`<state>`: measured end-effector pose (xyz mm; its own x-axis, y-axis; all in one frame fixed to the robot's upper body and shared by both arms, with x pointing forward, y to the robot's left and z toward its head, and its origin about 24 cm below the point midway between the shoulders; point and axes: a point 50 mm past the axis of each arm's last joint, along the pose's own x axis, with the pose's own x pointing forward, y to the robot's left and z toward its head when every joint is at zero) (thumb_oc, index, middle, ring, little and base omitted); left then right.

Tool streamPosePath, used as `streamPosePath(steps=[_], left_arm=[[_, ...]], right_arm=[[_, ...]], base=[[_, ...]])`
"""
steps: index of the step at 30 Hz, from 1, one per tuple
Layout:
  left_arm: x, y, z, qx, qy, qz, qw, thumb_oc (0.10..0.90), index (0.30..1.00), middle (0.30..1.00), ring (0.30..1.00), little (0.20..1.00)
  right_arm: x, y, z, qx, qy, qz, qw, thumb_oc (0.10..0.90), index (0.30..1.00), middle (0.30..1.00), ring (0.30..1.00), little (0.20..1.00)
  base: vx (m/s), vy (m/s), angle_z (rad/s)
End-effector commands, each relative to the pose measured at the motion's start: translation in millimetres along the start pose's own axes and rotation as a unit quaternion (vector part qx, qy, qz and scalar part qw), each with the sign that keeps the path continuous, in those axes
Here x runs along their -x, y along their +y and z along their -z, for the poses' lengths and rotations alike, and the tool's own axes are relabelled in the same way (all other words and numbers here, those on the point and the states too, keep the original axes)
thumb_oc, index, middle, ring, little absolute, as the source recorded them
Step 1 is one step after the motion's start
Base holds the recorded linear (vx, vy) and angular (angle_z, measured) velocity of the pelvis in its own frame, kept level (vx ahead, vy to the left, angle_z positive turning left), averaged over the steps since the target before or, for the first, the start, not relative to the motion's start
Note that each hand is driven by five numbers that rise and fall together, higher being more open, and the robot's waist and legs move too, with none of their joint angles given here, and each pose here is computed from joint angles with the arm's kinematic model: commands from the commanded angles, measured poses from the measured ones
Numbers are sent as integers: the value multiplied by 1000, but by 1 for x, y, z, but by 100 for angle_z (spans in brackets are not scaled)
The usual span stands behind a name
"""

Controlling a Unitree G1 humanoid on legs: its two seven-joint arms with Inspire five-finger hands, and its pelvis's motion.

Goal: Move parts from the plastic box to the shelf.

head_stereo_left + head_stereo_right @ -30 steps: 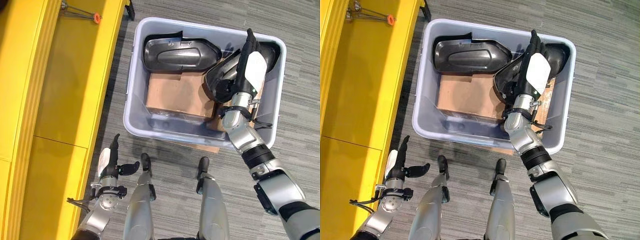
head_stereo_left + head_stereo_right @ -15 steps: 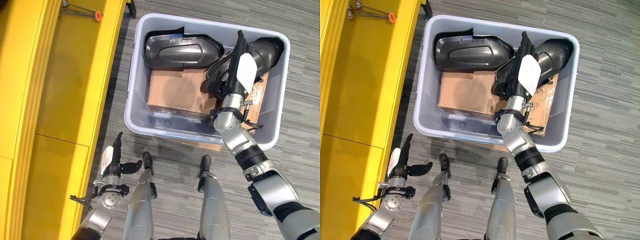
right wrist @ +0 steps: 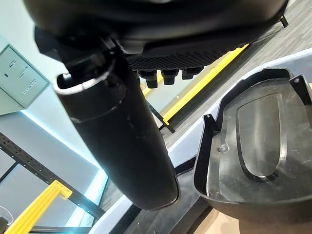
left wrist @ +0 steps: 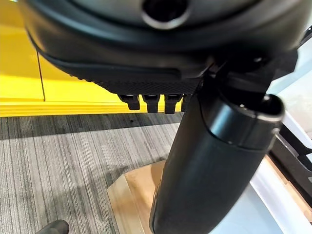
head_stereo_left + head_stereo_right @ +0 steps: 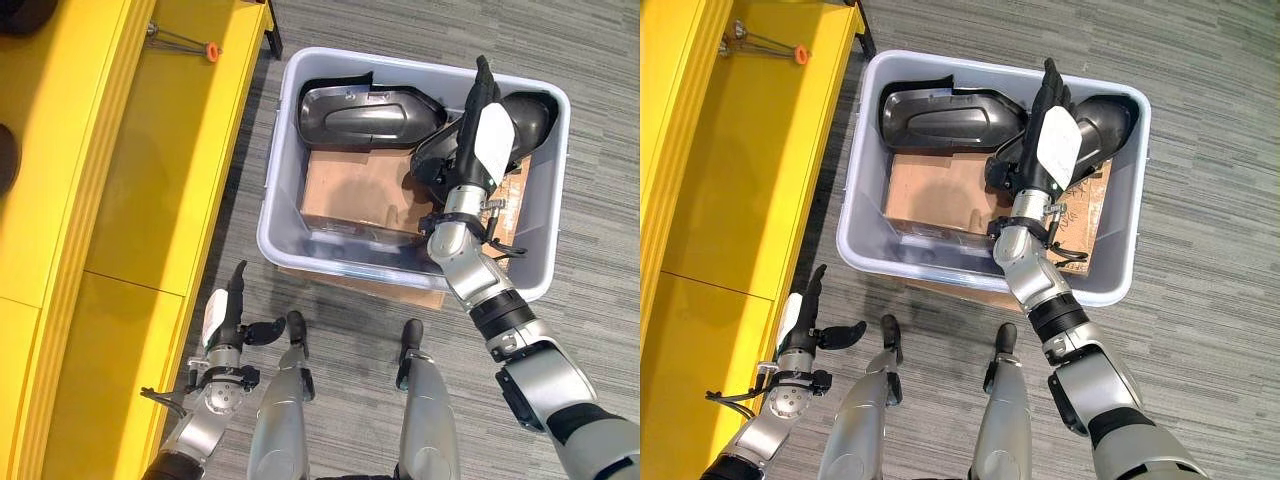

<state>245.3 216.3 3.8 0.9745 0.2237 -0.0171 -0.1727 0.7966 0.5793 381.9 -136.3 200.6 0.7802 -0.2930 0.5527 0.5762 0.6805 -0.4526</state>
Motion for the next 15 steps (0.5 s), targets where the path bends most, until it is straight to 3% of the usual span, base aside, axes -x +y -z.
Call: streamPosePath(steps=[1, 15], left_arm=[[-1, 24, -17, -9, -66, -39, 997, 900, 1000, 1000, 1000, 1000], [6, 22, -11, -20, -57, -33, 998, 900, 1000, 1000, 1000, 1000]], right_arm=[[-29, -26, -70, -94, -107, 80, 987, 900, 1000, 1000, 1000, 1000], [-18, -4, -66, -106, -85, 26, 990, 900, 1000, 1000, 1000, 1000]], base=[[0, 0, 0], [0, 1, 0]])
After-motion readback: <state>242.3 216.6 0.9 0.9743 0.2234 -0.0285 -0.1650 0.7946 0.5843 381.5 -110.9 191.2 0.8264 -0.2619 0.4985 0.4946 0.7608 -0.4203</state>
